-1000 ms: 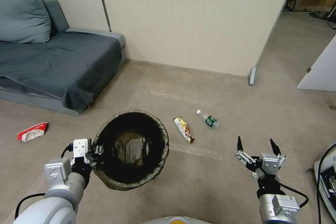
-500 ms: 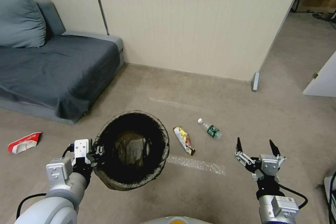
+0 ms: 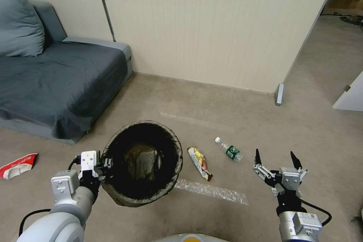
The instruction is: Pick up the trash bin, then pick up the garbage from the floor and place it into the trash bin.
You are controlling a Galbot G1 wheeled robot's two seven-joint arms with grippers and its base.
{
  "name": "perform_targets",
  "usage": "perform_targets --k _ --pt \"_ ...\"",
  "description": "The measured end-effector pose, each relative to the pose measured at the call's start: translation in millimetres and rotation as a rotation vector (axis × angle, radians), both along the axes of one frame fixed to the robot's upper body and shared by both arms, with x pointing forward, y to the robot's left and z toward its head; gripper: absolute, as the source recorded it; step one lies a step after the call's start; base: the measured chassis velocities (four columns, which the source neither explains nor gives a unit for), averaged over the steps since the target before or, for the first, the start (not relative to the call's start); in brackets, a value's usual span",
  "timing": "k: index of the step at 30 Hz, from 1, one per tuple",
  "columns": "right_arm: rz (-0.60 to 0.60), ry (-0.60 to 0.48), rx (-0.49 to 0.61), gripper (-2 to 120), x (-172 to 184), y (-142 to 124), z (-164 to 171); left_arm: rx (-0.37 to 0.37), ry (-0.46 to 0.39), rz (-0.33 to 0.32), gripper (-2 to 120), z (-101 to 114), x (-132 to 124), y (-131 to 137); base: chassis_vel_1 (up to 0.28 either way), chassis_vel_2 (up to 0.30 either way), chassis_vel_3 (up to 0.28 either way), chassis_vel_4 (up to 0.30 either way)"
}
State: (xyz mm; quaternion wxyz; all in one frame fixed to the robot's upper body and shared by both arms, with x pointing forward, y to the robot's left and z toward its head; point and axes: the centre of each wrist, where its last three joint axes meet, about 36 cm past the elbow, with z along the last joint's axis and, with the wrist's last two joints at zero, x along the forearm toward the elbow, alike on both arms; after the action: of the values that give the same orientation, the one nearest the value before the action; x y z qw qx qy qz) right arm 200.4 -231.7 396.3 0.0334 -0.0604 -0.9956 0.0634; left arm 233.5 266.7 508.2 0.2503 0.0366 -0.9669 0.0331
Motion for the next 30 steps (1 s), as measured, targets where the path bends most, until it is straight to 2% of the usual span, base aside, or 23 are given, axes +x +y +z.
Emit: perform_targets --k 8,13,21,30 --pt "0.086 0.057 -0.005 100 17 -7 -2 0.017 -0.015 -0.004 1 8 -3 1 -0.01 0.014 0.006 -0.011" --pt "0.141 0.091 0.004 100 37 -14 0 0.063 -0.025 -0.011 1 12 -2 3 0.0 0.0 0.0 0.0" --pt "0.23 0.168 0.092 100 73 1 -7 0.063 0.003 -0.001 1 12 -5 4 0.0 0.0 0.0 0.0" --pt "0.339 0.328 0.132 100 114 19 -60 0.066 0.023 0.026 1 12 -6 7 0.0 0.0 0.0 0.0"
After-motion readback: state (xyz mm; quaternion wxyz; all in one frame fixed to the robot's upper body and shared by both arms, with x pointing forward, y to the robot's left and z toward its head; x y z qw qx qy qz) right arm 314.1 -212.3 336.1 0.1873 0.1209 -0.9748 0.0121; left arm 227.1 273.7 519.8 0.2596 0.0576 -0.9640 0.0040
